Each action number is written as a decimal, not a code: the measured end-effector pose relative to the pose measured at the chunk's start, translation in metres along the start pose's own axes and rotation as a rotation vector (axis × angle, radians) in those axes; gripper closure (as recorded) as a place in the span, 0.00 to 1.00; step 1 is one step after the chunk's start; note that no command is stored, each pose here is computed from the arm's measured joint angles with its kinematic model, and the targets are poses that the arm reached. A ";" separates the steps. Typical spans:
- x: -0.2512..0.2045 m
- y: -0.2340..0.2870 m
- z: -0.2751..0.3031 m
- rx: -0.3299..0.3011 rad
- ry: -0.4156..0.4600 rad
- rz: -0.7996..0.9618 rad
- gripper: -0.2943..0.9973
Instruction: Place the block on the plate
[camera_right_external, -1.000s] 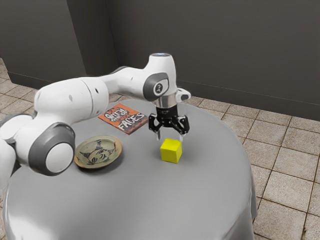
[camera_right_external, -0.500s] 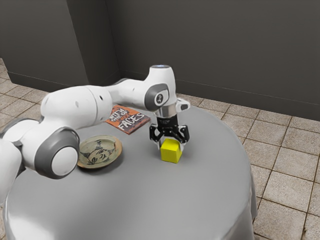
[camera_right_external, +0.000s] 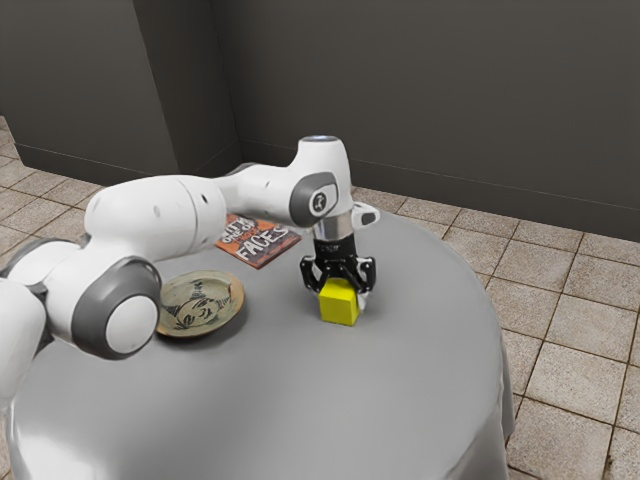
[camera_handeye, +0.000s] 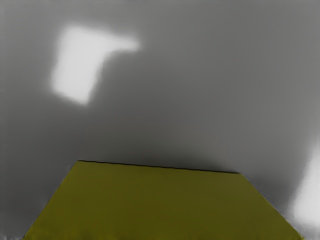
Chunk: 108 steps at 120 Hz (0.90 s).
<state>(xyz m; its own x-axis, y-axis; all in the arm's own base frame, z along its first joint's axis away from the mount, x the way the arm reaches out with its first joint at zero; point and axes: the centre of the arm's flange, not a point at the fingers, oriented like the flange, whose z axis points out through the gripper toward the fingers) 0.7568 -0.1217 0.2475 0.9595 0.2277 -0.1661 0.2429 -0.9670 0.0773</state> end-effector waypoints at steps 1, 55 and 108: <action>0.000 0.000 -0.001 0.000 0.001 0.000 0.40; -0.032 0.004 -0.111 -0.021 0.100 0.010 0.44; -0.055 -0.098 -0.175 0.017 0.127 -0.127 0.47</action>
<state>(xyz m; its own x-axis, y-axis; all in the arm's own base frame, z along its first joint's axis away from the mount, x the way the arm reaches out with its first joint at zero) 0.7053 -0.0192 0.4207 0.9317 0.3599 -0.0482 0.3620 -0.9310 0.0470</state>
